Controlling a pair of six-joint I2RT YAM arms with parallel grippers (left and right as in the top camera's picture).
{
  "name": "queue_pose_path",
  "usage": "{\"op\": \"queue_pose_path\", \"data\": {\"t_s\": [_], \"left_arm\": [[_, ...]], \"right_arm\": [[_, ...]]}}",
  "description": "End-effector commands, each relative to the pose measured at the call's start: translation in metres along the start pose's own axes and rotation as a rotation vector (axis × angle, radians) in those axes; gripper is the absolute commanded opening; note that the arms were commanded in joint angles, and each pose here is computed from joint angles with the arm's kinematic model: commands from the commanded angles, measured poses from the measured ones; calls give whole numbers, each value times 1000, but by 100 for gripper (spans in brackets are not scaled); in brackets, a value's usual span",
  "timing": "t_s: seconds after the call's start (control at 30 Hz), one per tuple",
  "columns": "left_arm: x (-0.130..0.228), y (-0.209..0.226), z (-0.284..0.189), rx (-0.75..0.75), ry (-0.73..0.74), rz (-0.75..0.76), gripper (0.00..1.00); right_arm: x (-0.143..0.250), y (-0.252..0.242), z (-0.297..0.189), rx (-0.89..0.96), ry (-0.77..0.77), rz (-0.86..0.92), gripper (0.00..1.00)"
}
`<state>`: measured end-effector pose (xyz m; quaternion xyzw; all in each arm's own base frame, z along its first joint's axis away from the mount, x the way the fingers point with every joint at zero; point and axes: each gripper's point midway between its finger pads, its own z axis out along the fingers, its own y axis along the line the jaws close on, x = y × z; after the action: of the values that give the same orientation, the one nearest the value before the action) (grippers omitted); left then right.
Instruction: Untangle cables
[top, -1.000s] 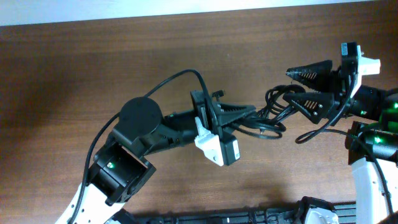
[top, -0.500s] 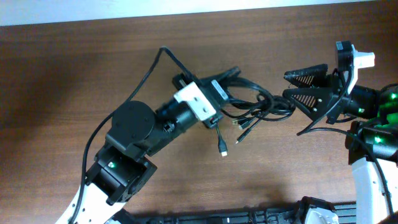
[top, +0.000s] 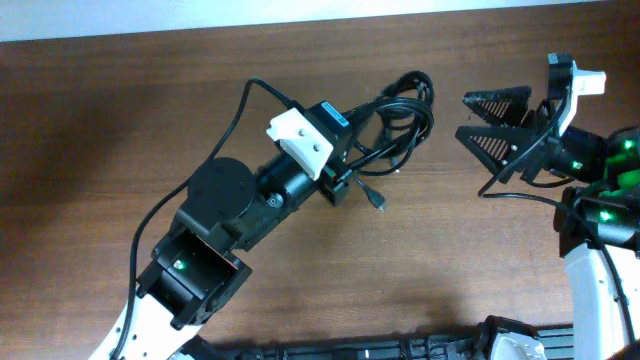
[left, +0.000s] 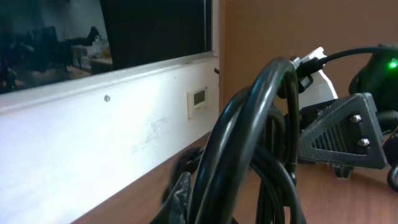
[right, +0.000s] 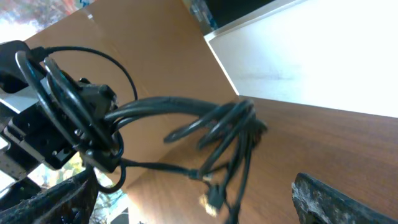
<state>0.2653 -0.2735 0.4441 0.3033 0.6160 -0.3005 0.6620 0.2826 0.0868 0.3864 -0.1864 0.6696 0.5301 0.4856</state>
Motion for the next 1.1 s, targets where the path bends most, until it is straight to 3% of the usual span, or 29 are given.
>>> {"op": "queue_pose_path", "data": {"t_s": [0.0,0.5,0.67,0.83,1.07], "left_arm": [[-11,5,-3,-31,-30,-60,0],[-13,3,-3,-14,-40,-58,0],[-14,2,-3,-11,-40,-58,0],[-12,-3,-3,19,-32,-71,0],[-4,3,-3,-19,-3,-168,0]], "right_arm": [[-4,-3,1,19,-22,45,99],[-2,-3,2,10,-13,102,99],[-1,8,4,-33,12,-29,99],[-9,-14,6,19,-36,125,99],[-16,-12,7,12,-36,164,99]]}}
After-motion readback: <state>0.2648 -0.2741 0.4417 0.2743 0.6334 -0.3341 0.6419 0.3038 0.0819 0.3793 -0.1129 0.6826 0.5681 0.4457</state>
